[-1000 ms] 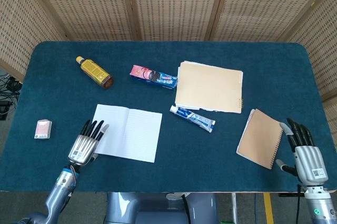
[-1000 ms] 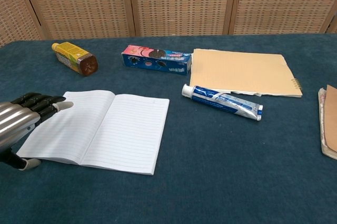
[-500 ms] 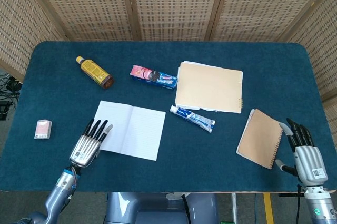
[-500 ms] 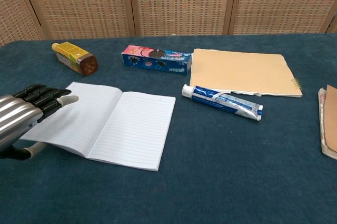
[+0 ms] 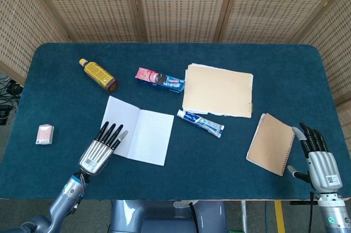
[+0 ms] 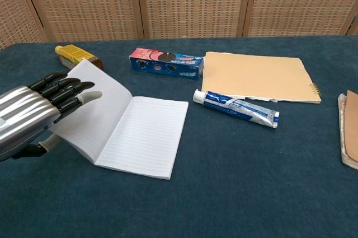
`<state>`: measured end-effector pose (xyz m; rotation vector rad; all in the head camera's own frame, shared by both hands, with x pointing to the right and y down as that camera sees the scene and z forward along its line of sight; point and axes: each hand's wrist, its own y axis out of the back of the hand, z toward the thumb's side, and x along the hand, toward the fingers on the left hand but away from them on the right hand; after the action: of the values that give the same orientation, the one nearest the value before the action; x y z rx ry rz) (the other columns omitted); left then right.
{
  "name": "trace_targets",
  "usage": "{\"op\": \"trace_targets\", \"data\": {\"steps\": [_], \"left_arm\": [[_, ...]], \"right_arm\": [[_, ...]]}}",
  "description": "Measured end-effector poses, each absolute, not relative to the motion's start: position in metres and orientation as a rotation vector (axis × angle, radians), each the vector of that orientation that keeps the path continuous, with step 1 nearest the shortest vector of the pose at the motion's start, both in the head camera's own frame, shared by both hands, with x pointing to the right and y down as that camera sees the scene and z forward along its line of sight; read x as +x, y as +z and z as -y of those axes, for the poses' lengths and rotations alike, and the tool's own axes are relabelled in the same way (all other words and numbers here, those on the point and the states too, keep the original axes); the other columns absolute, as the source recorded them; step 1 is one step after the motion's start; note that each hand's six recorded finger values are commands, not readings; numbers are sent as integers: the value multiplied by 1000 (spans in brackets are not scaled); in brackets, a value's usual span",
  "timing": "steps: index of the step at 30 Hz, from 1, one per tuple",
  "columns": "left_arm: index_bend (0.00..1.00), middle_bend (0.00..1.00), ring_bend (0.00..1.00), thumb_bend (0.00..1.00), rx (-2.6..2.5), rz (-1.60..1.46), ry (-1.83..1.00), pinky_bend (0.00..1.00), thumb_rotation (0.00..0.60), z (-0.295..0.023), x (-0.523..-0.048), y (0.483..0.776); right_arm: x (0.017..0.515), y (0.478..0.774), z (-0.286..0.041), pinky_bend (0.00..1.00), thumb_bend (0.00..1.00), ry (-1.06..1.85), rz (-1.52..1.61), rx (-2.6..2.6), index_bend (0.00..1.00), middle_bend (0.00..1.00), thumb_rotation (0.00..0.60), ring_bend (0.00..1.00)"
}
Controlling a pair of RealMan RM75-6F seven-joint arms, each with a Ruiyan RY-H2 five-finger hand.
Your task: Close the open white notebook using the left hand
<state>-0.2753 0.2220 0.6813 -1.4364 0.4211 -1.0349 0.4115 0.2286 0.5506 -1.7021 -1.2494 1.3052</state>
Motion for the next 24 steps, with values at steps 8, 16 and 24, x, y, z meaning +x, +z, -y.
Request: {"op": "trace_targets", "data": {"steps": [8,16,24], "left_arm": [[0,0,0,526,-1360,-420,-881,0,600,-211,-252,654],[0,0,0,347,-1367,-469,-783,0,600,-206,-226,642],[0,0,0,345,-1402,-495,-779,0,600,-208,-214,648]], "right_arm": [[414,547,-227,0,119,1297,1273,-1702,37,0,600,0],[414,547,-227,0,119,1297,1276,-1707,38,0,600,0],[414,547,-228,0,119,1299,1278,-1710,39,0,600,0]]}}
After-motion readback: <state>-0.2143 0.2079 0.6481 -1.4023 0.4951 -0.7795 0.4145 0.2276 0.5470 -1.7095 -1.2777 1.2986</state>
